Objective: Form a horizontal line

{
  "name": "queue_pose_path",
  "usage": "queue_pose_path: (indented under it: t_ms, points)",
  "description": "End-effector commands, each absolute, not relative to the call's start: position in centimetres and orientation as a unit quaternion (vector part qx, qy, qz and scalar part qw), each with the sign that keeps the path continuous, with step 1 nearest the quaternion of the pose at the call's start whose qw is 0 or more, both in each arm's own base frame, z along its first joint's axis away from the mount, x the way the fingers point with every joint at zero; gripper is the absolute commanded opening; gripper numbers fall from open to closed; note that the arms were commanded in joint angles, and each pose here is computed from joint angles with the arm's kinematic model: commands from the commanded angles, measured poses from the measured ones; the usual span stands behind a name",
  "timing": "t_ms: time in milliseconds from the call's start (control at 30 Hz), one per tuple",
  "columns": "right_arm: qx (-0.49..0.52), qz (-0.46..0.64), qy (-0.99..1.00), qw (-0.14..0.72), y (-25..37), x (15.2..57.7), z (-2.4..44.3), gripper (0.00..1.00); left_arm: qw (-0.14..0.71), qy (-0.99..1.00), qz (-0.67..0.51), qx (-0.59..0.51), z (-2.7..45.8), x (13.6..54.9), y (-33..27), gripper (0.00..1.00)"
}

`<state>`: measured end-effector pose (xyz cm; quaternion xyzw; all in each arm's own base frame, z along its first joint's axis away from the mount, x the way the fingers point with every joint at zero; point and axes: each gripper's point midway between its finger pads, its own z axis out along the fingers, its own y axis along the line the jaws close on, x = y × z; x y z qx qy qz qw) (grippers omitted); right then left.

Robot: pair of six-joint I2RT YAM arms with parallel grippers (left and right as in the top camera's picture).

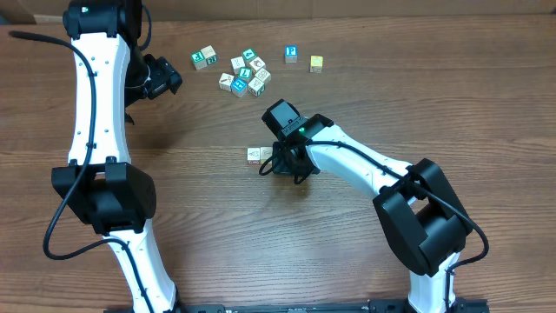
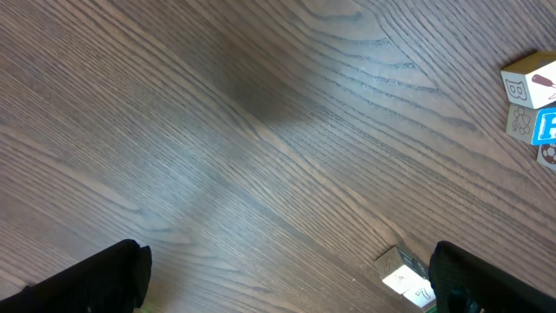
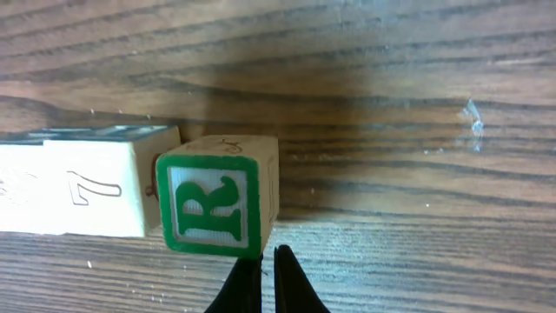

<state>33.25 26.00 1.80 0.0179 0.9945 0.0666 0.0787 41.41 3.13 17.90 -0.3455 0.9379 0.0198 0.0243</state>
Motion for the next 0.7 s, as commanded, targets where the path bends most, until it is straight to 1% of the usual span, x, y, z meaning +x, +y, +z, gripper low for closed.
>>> queue_pose_path:
  t_ms: [0,433,667]
  points:
    - [0.021,0.067,0.993,0.092,25.9,33.7,2.3,0.04,0.02,0.94,0.021,-0.34,17.6,41.4,3.0,1.0]
    - [0.021,0.059,0.995,0.078,25.5,33.0,2.1,0.04,0.02,0.94,0.021,-0.34,17.6,41.4,3.0,1.0]
    - [0.034,0.026,0.996,0.073,23.5,33.1,1.9,0.04,0.02,0.94,0.021,-0.34,17.6,41.4,3.0,1.0]
